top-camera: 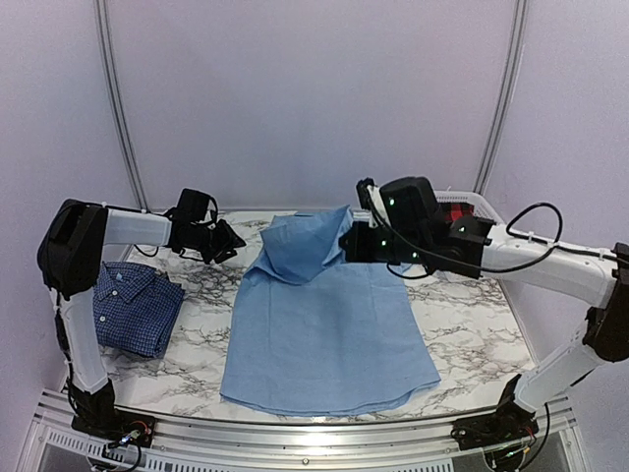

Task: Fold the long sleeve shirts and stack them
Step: Adjust the sleeve at the center of the board, then pick up the shirt from the corner of the board, then fold the flattened shirt at the center of the board.

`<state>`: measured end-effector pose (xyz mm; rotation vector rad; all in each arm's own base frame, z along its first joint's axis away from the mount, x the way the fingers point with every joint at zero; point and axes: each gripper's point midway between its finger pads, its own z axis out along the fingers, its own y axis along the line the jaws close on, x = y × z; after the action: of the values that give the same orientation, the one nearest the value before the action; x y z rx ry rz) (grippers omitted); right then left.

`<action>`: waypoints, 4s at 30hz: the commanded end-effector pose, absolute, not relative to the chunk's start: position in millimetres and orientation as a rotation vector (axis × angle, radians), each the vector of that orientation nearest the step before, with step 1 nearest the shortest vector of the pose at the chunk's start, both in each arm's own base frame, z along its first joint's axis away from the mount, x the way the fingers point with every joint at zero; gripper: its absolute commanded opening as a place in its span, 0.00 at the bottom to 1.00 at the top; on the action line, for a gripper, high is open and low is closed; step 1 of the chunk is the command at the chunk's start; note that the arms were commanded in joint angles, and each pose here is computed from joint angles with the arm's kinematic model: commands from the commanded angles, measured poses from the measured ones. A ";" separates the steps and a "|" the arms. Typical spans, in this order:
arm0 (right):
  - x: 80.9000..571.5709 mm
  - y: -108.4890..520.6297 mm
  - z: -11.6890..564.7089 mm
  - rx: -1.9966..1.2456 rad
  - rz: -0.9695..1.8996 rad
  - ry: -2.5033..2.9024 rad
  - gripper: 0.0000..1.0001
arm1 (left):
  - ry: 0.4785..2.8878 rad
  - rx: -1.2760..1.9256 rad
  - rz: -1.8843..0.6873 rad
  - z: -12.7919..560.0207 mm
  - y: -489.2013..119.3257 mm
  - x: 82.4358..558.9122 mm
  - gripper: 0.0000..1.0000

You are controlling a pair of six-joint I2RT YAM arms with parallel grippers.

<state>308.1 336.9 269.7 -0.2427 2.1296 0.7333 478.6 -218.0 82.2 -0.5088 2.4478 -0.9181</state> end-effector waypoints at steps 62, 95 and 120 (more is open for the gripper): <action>407.5 445.5 484.7 -0.734 0.811 1.386 0.00 | 2.694 -0.278 -0.673 48.6 -209.4 264.0 0.44; 396.5 409.6 562.3 -0.801 0.648 1.006 0.00 | 2.917 0.277 -0.498 70.1 -301.1 135.7 0.00; 392.5 332.6 495.0 -0.858 0.623 1.189 0.00 | 2.967 0.727 -0.579 42.9 -406.6 125.6 0.13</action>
<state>405.1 338.1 484.1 -0.8454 1.2195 0.6047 133.1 -405.5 41.6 0.6625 2.9555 -0.5845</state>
